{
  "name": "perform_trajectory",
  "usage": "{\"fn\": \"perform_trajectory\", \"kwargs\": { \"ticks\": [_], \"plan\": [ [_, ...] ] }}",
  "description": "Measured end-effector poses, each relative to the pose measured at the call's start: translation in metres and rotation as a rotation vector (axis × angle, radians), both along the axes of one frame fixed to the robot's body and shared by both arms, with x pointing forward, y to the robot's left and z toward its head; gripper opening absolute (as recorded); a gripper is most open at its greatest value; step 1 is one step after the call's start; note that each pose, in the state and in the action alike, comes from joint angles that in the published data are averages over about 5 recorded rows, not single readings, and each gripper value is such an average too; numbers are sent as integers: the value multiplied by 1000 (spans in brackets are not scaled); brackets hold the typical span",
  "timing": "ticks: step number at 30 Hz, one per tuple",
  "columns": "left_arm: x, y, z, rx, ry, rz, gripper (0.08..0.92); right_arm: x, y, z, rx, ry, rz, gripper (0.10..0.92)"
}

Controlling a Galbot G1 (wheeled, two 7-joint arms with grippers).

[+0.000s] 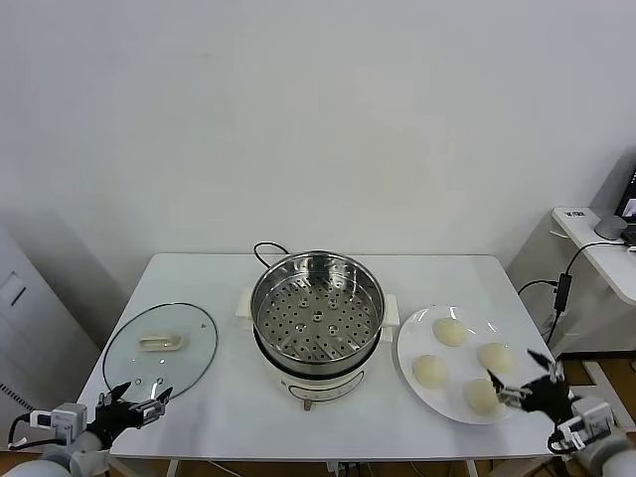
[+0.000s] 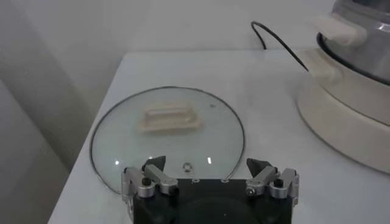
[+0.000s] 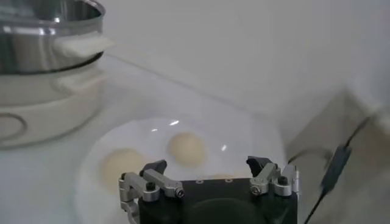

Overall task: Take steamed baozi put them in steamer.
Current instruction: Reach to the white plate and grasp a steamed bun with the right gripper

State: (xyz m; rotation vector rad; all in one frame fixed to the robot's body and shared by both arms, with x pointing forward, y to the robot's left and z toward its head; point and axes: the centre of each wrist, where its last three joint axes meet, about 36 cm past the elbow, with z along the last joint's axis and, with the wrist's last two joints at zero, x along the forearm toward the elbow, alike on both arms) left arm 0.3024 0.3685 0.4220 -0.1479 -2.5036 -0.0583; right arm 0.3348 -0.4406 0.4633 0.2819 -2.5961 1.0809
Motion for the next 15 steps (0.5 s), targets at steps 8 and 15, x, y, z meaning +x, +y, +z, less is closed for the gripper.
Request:
{"fn": "perform_trajectory", "kwargs": {
  "ticks": [8,15],
  "plan": [
    [0,-1,0,16,2,1,823,64,-18,15,-288,-24,170,823],
    [0,-2,0,20,-2,5,823,119,-29,31,-397,87,308,823]
  ]
}}
